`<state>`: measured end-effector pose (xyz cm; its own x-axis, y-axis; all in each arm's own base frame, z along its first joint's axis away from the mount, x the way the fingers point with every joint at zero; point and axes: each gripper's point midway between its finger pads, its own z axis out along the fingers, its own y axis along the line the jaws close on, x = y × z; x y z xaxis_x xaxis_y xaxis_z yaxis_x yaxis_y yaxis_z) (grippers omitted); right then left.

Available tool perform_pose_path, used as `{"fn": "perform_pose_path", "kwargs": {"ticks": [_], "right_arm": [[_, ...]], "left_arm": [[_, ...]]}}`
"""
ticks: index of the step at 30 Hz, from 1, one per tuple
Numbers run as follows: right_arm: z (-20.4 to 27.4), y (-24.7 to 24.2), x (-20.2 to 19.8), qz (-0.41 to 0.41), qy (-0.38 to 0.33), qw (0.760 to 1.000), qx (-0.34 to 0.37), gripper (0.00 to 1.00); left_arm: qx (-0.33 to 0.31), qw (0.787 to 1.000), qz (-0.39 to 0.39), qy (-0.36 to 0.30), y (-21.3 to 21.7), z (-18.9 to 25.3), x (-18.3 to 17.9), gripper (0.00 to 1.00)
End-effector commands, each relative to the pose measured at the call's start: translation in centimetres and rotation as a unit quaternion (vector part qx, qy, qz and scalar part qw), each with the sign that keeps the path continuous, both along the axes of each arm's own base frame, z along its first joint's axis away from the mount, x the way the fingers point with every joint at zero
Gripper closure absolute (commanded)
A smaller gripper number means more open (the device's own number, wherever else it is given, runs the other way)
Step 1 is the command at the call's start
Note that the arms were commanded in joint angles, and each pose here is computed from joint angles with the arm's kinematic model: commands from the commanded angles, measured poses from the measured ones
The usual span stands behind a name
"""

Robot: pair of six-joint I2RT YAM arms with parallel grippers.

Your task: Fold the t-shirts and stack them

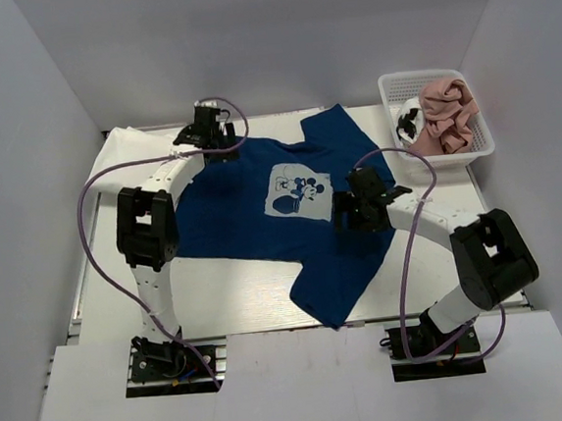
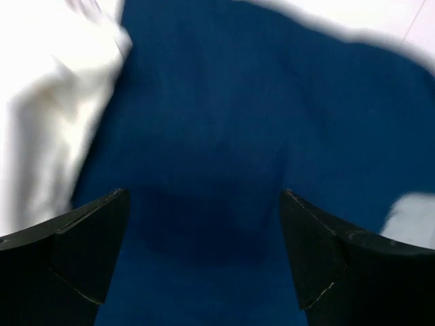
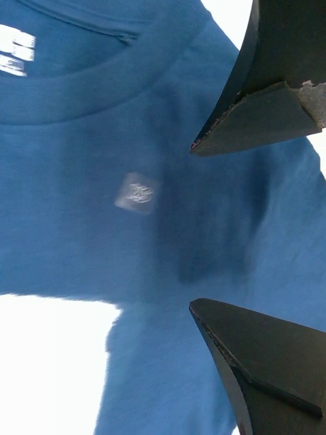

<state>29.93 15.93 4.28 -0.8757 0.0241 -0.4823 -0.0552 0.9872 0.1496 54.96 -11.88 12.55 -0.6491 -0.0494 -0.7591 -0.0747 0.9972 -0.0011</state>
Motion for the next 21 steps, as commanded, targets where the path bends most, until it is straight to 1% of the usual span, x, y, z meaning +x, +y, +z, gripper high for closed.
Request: {"fn": "perform_pose_path", "kwargs": {"ticks": [1,4,5,6,7,8,10,11,13,14,15,16,17,18,20,21], "right_arm": [[0.8,0.6,-1.1,0.015,-0.018,0.999,0.035,0.10],[0.1,0.3,-2.2,0.013,-0.009,0.999,0.041,0.10],[-0.7,0.2,-2.9,0.010,0.004,0.999,0.041,0.10],[-1.0,0.0,-3.2,0.008,0.011,0.999,0.040,0.10],[-1.5,-0.2,-3.4,0.006,0.017,0.999,0.039,0.10],[-1.8,-0.1,-3.8,0.008,0.023,0.999,0.043,0.10],[-2.9,-0.6,-4.5,0.000,0.040,0.999,0.036,0.10],[-3.1,-0.8,-4.7,-0.005,0.046,0.998,0.032,0.10],[-3.5,-1.6,-4.7,-0.028,0.054,0.998,0.025,0.10],[-3.7,-2.0,-4.8,-0.036,0.059,0.997,0.023,0.10],[-3.6,-2.5,-4.8,-0.047,0.058,0.997,0.021,0.10],[-3.5,-2.9,-4.5,-0.060,0.052,0.997,0.023,0.10],[-3.7,-3.5,-5.1,-0.068,0.065,0.995,0.016,0.10],[-3.4,-4.2,-4.9,-0.078,0.061,0.995,0.015,0.10],[-3.6,-6.2,-4.7,-0.107,0.059,0.992,-0.005,0.10],[-3.4,-6.8,-4.8,-0.103,0.059,0.993,-0.014,0.10]], "left_arm": [[-0.042,0.997,-0.026,0.052,-1.2,-2.1,-4.0,0.00],[-0.076,0.994,-0.047,0.057,-2.2,-2.5,-5.7,0.00],[-0.076,0.993,-0.050,0.077,-2.0,-3.9,-7.2,0.00],[-0.082,0.992,-0.043,0.080,-1.9,-4.2,-7.8,0.00],[-0.087,0.993,-0.045,0.073,-2.3,-3.6,-8.4,0.00],[-0.087,0.991,-0.038,0.091,-1.9,-4.9,-9.7,0.00],[-0.089,0.991,-0.034,0.096,-1.7,-5.7,-10.7,0.00],[-0.088,0.989,-0.029,0.112,-1.4,-6.7,-11.9,0.00],[-0.086,0.988,-0.019,0.126,-1.0,-7.8,-12.8,0.00],[-0.086,0.986,-0.011,0.142,-0.8,-8.6,-13.7,0.00],[-0.096,0.984,-0.015,0.152,-1.1,-9.0,-14.3,0.00],[-0.101,0.981,-0.013,0.165,-1.2,-9.6,-15.0,0.00],[-0.106,0.977,-0.011,0.186,-1.4,-10.8,-16.5,0.00],[-0.120,0.976,-0.016,0.180,-1.8,-10.1,-16.8,0.00],[-0.135,0.970,-0.016,0.200,-2.3,-10.8,-18.7,0.00],[-0.149,0.966,-0.014,0.211,-2.6,-10.8,-19.4,0.00]]}}
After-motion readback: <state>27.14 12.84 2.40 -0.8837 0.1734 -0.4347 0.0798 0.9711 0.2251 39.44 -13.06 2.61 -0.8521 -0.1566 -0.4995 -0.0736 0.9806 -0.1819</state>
